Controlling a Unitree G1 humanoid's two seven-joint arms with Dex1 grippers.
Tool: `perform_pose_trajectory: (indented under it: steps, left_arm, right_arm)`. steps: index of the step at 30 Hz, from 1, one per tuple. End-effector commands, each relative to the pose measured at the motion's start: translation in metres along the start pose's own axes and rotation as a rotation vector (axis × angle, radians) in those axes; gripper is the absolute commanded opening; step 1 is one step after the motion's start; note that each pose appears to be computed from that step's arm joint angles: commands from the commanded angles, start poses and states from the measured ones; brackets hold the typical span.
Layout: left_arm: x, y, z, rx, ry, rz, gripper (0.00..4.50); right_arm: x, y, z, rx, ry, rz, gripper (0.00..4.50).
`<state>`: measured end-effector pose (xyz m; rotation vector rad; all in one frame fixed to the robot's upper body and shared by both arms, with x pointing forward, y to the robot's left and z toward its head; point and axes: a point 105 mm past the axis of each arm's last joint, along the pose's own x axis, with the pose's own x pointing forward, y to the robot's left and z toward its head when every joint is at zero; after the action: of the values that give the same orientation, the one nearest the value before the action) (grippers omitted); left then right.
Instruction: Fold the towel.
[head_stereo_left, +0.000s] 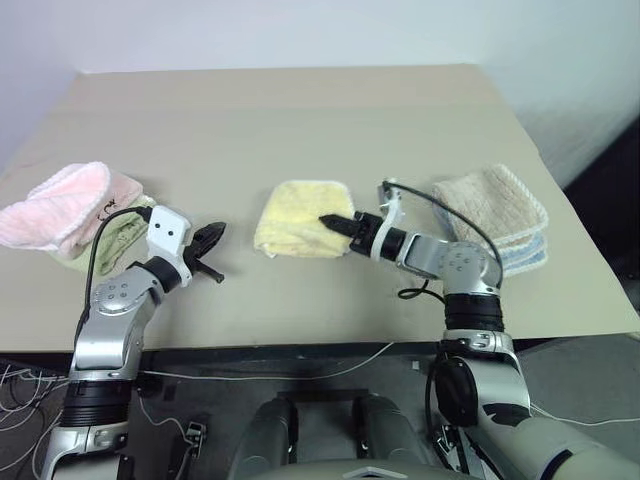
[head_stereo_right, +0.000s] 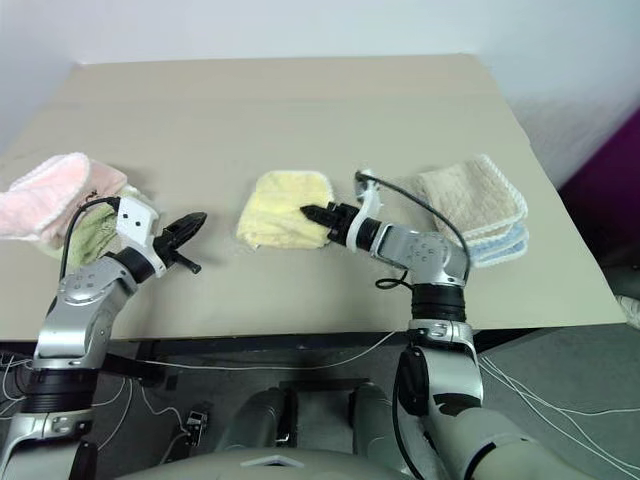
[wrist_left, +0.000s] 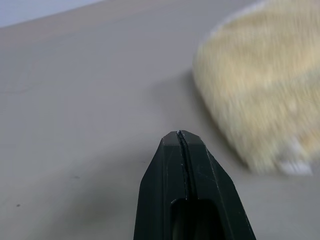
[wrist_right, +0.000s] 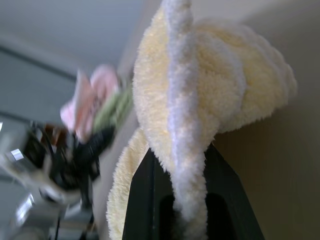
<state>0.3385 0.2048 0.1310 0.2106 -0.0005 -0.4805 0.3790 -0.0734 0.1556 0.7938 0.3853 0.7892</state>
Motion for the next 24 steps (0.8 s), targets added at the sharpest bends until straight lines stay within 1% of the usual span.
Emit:
perform_pose_trajectory:
  steps: [1, 4, 6, 8, 11, 15, 18, 24]
  left_arm:
    - [0.01, -0.008, 0.011, 0.027, -0.042, -0.041, 0.0]
    - [0.02, -0.015, 0.011, 0.021, -0.049, -0.08, 0.0]
    - [0.027, -0.02, 0.012, 0.018, -0.056, -0.104, 0.0]
    - [0.033, -0.023, 0.013, 0.014, -0.062, -0.127, 0.0]
    - [0.041, -0.029, 0.013, 0.011, -0.068, -0.159, 0.0]
    - [0.052, -0.038, 0.014, 0.008, -0.077, -0.198, 0.0]
    - [0.056, -0.041, 0.014, 0.006, -0.083, -0.214, 0.0]
    - [0.06, -0.046, 0.015, 0.01, -0.083, -0.231, 0.0]
  right_arm:
    - [-0.044, 0.028, 0.079, -0.12, -0.285, -0.009, 0.02]
    - [-0.087, 0.025, 0.122, -0.177, -0.462, -0.147, 0.02]
    - [-0.116, 0.017, 0.142, -0.177, -0.563, -0.261, 0.02]
    - [-0.143, 0.005, 0.149, -0.147, -0.628, -0.371, 0.02]
    - [-0.169, -0.015, 0.141, -0.082, -0.665, -0.511, 0.02]
    - [-0.202, -0.05, 0.115, 0.009, -0.687, -0.719, 0.02]
    - [-0.208, -0.057, 0.101, 0.061, -0.687, -0.76, 0.02]
    - [-0.212, -0.064, 0.098, 0.096, -0.705, -0.811, 0.02]
